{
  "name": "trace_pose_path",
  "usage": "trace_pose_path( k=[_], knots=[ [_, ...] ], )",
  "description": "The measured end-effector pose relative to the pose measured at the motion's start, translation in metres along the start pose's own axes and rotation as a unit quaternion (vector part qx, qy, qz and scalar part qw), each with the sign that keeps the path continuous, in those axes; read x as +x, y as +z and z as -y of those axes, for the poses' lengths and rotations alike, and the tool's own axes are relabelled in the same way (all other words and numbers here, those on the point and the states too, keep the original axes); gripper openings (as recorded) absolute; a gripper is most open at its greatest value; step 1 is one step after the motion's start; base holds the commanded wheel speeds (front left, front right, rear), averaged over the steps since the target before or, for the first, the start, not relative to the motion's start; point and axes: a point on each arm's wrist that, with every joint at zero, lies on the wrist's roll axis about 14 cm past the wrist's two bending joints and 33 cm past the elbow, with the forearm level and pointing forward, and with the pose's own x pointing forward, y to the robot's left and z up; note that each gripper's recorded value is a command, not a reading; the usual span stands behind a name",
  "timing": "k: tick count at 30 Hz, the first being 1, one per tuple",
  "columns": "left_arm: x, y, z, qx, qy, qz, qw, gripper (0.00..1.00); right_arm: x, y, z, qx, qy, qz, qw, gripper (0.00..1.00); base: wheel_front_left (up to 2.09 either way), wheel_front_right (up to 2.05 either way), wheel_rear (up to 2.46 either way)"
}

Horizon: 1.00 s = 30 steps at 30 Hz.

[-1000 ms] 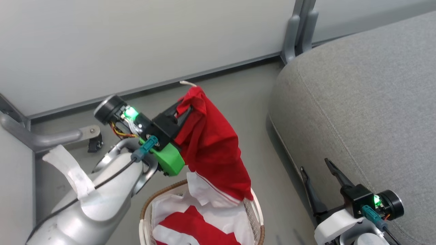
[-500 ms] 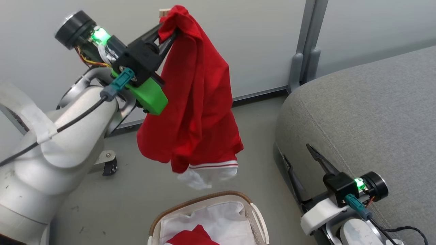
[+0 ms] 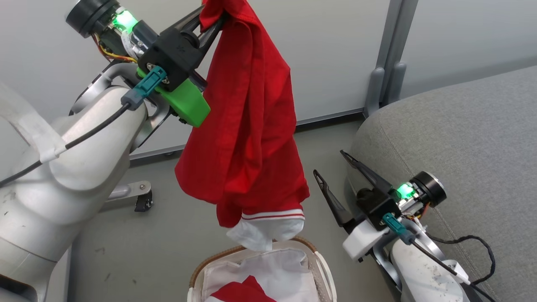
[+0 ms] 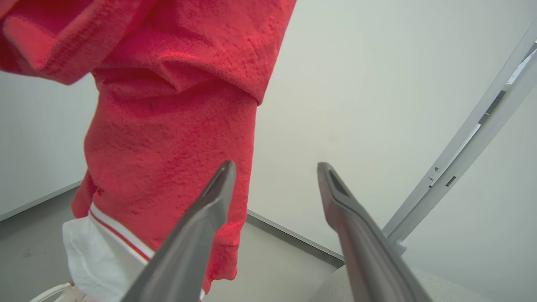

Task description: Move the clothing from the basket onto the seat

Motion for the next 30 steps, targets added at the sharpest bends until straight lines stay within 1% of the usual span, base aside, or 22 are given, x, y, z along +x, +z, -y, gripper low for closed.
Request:
trace_pose_path(
  k=[5,10,15,19,27,30],
  knots=[
    [0.001,0.003,0.001,0.001,-0.003,0.005,1.0,0.0,0.017,-0.004,-0.005,-0.035,0.039,-0.008,0.999,1.0,0.0,0.0,0.0],
    [0.002,-0.001,0.003,0.0,-0.008,0.003,1.0,0.0,0.036,0.002,0.002,-0.063,0.057,-0.002,0.996,1.0,0.0,0.0,0.0],
    [0.005,-0.004,0.01,-0.007,-0.016,0.003,1.0,0.0,0.046,-0.008,0.0,-0.081,0.083,-0.021,0.993,1.0,0.0,0.0,0.0],
    [0.006,-0.005,0.018,-0.009,-0.026,0.003,1.0,0.0,0.054,-0.011,-0.006,-0.082,0.1,-0.028,0.991,1.0,0.0,0.0,0.0],
    [0.004,-0.008,0.036,-0.014,-0.051,0.001,0.999,0.0,0.061,-0.013,-0.05,-0.06,0.175,-0.031,0.982,1.0,0.0,0.0,0.0],
    [0.002,-0.007,0.039,-0.014,-0.056,0.003,0.998,0.0,0.062,-0.009,-0.06,-0.048,0.197,-0.026,0.979,1.0,0.0,0.0,0.0]
  ],
)
